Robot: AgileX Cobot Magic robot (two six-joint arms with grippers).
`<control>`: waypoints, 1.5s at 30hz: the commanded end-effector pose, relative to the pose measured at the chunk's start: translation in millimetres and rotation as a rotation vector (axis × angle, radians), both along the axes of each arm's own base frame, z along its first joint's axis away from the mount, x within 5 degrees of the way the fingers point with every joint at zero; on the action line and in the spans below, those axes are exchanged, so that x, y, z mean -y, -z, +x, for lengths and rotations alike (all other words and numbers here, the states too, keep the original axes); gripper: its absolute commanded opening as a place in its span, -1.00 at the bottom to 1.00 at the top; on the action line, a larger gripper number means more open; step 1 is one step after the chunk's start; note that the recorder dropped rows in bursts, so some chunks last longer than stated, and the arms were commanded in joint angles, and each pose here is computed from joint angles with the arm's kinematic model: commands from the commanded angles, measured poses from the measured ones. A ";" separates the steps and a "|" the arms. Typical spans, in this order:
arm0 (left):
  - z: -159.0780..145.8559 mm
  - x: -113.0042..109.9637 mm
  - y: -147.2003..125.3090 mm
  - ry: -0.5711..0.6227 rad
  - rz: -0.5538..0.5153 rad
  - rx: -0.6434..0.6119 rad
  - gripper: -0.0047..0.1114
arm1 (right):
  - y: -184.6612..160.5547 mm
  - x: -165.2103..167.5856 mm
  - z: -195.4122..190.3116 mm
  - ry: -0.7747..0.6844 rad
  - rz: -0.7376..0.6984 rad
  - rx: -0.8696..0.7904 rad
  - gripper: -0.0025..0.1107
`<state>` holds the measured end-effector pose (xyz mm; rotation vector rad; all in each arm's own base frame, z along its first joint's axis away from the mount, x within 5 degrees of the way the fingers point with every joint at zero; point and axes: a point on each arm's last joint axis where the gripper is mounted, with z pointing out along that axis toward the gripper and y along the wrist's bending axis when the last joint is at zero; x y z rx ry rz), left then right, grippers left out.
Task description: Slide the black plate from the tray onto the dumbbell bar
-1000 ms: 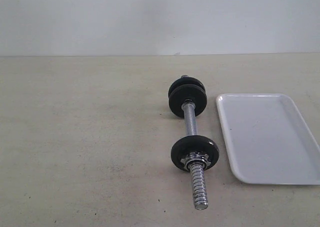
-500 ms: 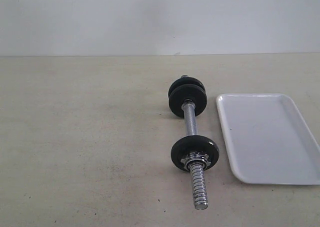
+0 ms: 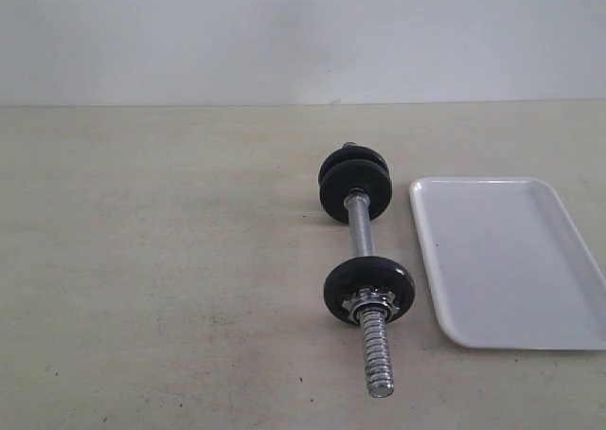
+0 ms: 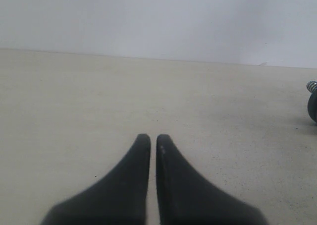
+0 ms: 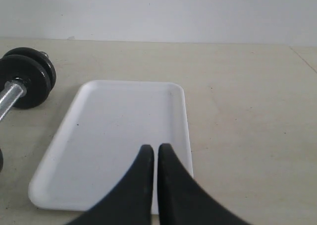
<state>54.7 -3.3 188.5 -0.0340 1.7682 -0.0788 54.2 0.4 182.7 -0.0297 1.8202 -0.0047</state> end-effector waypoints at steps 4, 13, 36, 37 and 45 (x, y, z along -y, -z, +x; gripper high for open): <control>0.0 -0.3 0.7 -0.004 0.004 0.003 -0.84 | -1.3 0.2 -0.2 0.006 0.011 0.014 -0.96; 0.0 -0.3 0.7 -0.004 0.004 0.003 -0.84 | -1.3 0.2 -0.2 0.006 0.011 0.014 -0.96; 0.0 -0.3 0.7 -0.004 0.004 0.003 -0.84 | -1.3 0.2 -0.2 0.006 0.011 0.014 -0.96; 0.0 -0.3 0.7 -0.004 0.004 0.003 -0.84 | -1.3 0.2 -0.2 0.006 0.011 0.014 -0.96; 0.0 -0.3 0.7 -0.004 0.004 0.003 -0.84 | -1.3 0.2 -0.2 0.006 0.011 0.014 -0.96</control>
